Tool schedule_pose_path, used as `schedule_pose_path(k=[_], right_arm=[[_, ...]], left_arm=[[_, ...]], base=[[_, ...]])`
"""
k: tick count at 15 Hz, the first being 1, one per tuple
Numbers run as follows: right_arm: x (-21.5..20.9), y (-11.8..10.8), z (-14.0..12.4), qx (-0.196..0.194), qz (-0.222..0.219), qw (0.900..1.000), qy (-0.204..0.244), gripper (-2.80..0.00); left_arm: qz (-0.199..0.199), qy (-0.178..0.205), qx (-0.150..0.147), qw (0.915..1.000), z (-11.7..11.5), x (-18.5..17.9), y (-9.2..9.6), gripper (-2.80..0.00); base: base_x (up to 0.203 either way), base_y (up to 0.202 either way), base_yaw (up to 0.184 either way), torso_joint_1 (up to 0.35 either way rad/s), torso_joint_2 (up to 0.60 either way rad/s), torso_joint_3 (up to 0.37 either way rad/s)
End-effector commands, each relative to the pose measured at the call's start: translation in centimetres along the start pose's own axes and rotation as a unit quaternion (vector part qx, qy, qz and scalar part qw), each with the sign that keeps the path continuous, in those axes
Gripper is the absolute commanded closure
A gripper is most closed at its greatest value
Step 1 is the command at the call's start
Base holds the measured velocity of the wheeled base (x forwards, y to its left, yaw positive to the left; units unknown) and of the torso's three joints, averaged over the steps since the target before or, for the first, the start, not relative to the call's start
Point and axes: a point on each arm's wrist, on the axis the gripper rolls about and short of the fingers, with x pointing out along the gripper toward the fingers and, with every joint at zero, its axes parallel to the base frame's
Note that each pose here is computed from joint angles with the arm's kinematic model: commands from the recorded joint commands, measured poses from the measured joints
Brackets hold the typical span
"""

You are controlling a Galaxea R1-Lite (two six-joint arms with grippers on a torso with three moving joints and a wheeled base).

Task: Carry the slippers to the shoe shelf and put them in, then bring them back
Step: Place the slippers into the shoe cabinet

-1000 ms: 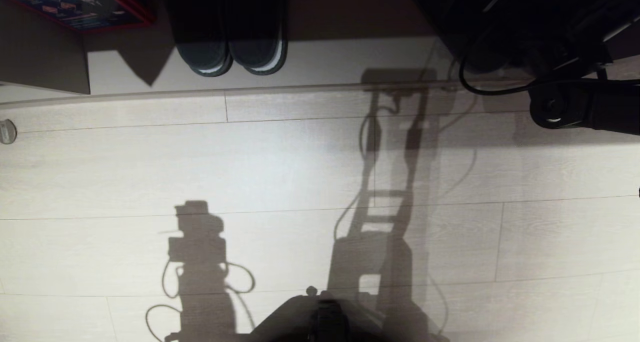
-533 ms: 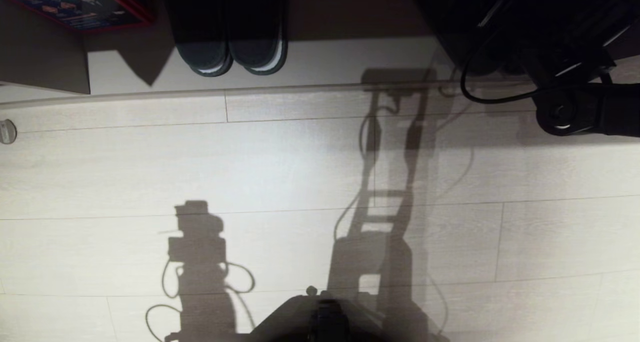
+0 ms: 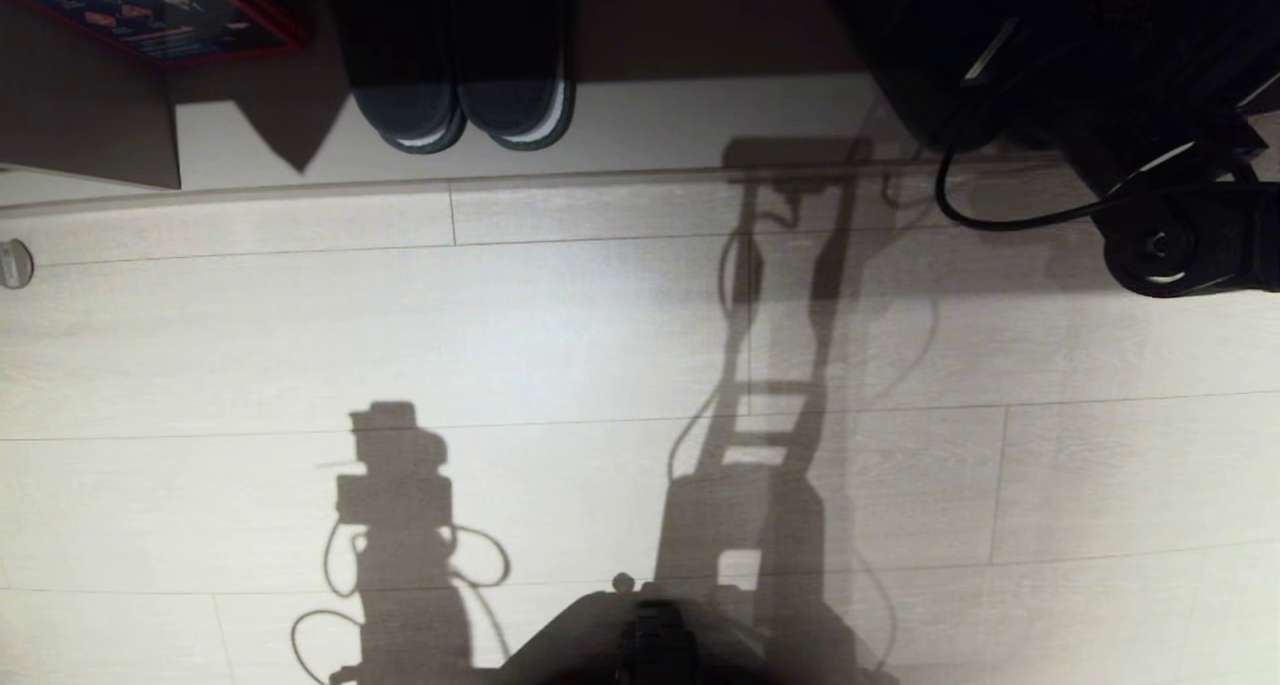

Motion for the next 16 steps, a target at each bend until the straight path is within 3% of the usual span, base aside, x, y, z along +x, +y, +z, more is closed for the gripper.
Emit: schedule_pose_path(k=[1,7,16], right_arm=[[-0.4,0.4,0.5,0.002,0.001,1.000,-0.001,-2.80],[-1.7,1.9,-0.5,0.011,0.005,0.999,0.033,-2.80],[-1.8,2.2,-0.2,0.000,0.002,0.999,0.032,-2.80]], left_arm=[[0.000,0.000,0.000,1.0000,0.0,0.0,0.0,0.00],[0.000,0.000,0.000,1.0000,0.0,0.0,0.0,0.00],[0.001,0.000,-0.001,1.0000,0.0,0.0,0.0,0.00]], base=[[0.000,0.000,0.000,0.000,0.00,0.000],[0.000,0.000,0.000,0.000,0.00,0.000],[0.000,0.000,0.000,0.000,0.00,0.000]])
